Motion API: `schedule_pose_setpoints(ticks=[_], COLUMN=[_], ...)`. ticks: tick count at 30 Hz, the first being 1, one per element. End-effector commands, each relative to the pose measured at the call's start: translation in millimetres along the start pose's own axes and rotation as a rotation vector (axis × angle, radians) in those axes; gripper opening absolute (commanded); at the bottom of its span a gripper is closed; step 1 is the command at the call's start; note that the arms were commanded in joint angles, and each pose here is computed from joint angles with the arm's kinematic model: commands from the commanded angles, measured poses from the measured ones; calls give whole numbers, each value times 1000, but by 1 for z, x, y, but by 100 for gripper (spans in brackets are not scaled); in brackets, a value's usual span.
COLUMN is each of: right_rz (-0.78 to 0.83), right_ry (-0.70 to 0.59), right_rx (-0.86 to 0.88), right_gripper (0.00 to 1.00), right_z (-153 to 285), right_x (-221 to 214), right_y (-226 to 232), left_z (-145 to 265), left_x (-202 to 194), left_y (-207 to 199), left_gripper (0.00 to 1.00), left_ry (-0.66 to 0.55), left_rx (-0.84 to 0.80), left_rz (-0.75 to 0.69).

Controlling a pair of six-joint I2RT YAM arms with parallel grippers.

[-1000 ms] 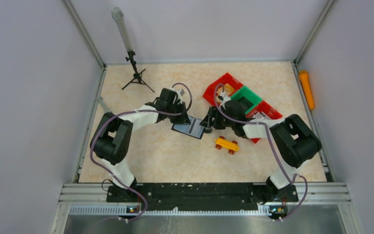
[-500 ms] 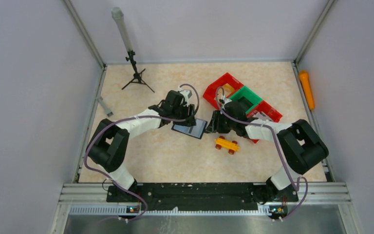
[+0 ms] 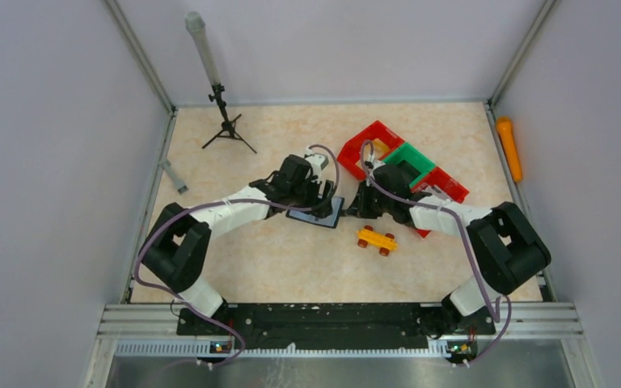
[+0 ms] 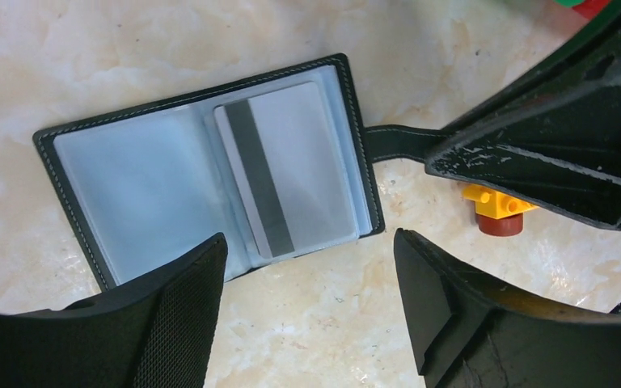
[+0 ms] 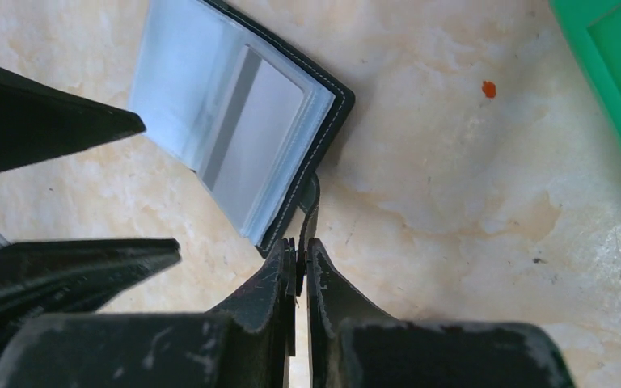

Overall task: Take the credit cards out of the card holder
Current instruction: Remove the credit card from the card holder.

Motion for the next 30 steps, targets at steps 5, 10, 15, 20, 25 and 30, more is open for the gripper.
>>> schedule_pose_setpoints(ticks=[5, 10, 15, 20, 25, 30], right_rz=[33, 29, 22, 21, 17, 16], right_ry=[-83, -96, -94, -75, -67, -66], right_rx=[89, 118, 163, 191, 215, 225], right_gripper=[0, 0, 0, 0, 0, 0], right_z=[9, 13, 13, 11, 10, 9], right_x=[36, 45, 51, 52, 52, 53], right_y=[29, 34, 37, 40, 42, 41], left_z=[8, 4, -4, -16, -28, -28], left_x=[1, -6, -11, -12, -11, -9], left_y=[-18, -26, -26, -19, -9, -5], left_gripper=[81, 83, 83, 83, 80, 56], left_ry=[-58, -46, -24, -8, 8, -6], left_rx=[21, 12, 53, 116, 219, 263], left_rz=[-159, -226, -269, -266, -251, -229])
Point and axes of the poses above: each gripper's point midway between its finger pads, its own z axis back along the fingers, its own y axis along the line the jaws close on, x = y × z, the point moved 7 cm from there along z, back along the fingers, and after that the axes turned 8 degrees about z, right-handed, at the moved point
